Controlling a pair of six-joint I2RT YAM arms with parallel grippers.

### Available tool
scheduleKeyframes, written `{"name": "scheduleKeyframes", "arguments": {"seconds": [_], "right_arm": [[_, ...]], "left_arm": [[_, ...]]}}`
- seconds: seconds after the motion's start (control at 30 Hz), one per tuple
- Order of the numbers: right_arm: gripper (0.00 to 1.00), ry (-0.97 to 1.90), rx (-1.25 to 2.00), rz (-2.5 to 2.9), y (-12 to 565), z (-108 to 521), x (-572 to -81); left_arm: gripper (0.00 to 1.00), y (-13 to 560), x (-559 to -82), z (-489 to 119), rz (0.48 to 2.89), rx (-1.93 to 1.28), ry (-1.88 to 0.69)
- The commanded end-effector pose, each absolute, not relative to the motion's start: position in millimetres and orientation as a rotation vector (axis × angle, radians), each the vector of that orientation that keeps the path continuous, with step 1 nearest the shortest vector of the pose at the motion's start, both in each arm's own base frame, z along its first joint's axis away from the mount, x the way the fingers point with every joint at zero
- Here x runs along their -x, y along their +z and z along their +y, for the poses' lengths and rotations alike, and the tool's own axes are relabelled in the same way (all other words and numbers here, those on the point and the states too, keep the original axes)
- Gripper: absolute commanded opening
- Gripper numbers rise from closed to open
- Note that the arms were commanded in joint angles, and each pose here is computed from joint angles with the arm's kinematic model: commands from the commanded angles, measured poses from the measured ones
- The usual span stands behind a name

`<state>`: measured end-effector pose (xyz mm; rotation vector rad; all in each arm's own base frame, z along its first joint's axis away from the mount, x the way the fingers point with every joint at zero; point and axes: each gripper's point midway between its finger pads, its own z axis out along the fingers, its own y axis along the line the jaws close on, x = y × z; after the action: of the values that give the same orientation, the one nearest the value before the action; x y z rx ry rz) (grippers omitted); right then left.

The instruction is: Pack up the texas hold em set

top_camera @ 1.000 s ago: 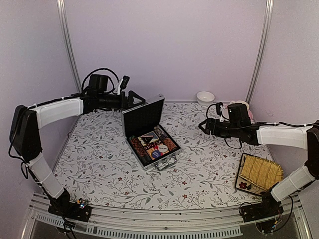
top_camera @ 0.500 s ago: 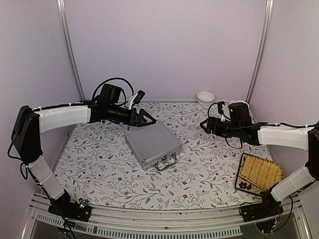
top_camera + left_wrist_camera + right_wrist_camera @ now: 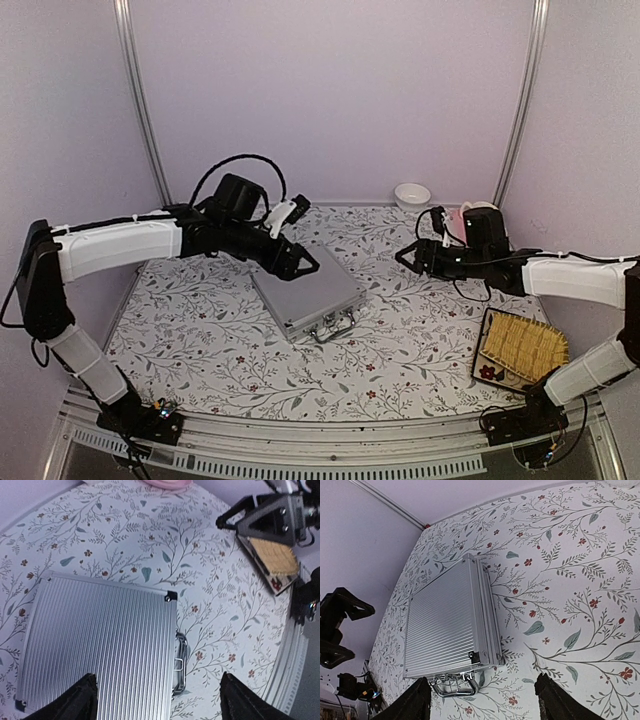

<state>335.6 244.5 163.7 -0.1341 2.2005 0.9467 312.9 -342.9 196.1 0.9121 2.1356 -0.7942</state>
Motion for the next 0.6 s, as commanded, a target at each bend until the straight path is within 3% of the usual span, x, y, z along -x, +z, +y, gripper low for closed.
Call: {"name": "scheduleKeyframes", "arguments": {"seconds": [0.0, 0.27, 0.37, 0.57], "right_arm": [[0.70, 1.180, 0.185, 2.241, 161, 273, -300], [0.62, 1.373, 0.260, 2.336, 133, 346, -257], [0.68, 1.403, 0.326, 2.340, 126, 370, -252], [0.69, 1.394, 0.402, 2.354, 105, 397, -256]], "left_arm": [[0.79, 135, -292, -339, 2.289, -1.110, -0.459], [0.63, 101, -291, -339, 2.334, -1.107, -0.434], [0.58, 85, -291, -333, 2.366, -1.109, -0.392], [0.54, 68, -288, -314, 2.411, -1.103, -0.295]]}}
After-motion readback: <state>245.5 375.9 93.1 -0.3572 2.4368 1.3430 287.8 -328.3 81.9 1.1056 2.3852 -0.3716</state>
